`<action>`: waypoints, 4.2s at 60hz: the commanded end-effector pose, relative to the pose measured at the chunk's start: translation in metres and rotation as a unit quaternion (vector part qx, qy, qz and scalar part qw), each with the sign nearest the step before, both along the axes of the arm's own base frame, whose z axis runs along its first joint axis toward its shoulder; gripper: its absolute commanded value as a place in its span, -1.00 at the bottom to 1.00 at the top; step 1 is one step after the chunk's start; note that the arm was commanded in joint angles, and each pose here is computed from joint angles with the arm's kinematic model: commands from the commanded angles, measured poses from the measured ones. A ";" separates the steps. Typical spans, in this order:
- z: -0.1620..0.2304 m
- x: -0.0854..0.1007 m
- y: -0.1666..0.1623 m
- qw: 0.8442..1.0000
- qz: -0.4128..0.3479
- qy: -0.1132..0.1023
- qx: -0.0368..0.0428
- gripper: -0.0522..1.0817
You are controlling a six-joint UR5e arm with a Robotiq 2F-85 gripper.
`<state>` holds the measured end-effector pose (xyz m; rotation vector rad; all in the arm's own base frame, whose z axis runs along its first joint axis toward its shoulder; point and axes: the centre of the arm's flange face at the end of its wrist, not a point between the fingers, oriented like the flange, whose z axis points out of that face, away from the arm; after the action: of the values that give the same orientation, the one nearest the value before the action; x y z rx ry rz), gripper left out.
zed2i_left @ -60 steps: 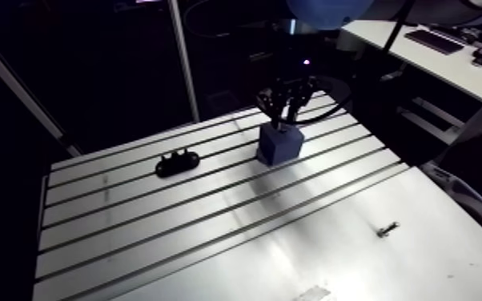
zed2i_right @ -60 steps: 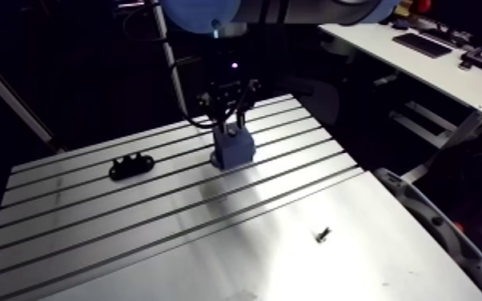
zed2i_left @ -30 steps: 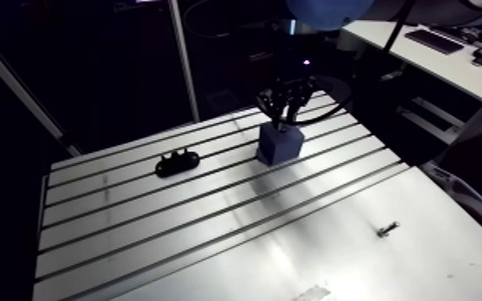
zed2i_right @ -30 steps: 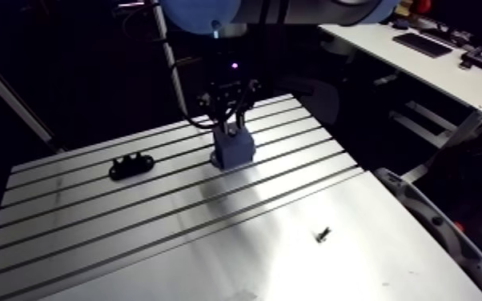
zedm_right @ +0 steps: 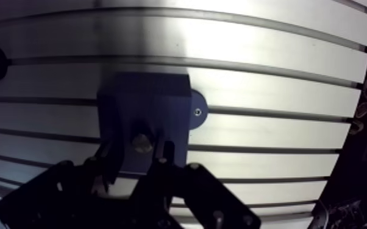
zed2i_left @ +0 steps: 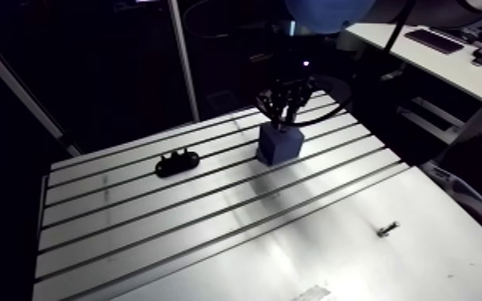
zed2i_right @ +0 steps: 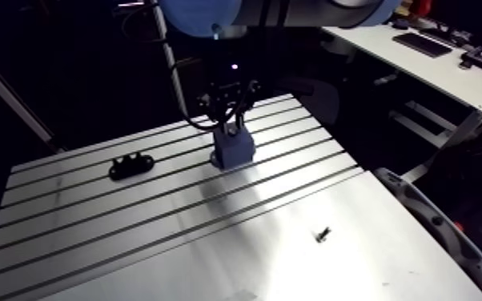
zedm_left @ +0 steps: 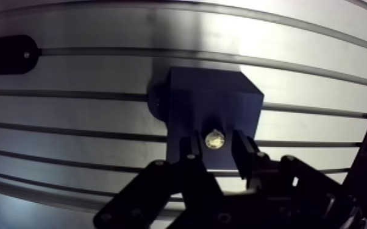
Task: Pick up the M10 bolt and insert it into the hex recess until seated.
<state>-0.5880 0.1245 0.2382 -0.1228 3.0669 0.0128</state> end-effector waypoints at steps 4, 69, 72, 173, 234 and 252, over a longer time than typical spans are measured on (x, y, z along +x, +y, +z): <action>-0.001 0.000 0.001 1.000 0.001 0.000 0.000 0.13; -0.007 0.001 0.000 1.000 0.007 0.000 -0.002 0.25; -0.007 0.001 0.000 1.000 0.007 0.000 -0.002 0.26; -0.007 0.003 0.002 0.992 0.123 -0.004 -0.014 0.43; -0.006 0.002 0.001 0.979 0.203 -0.003 -0.019 0.42; -0.003 0.002 0.001 0.978 0.206 0.001 -0.017 -0.48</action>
<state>-0.5859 0.1254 0.2336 -0.7533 2.9763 -0.0214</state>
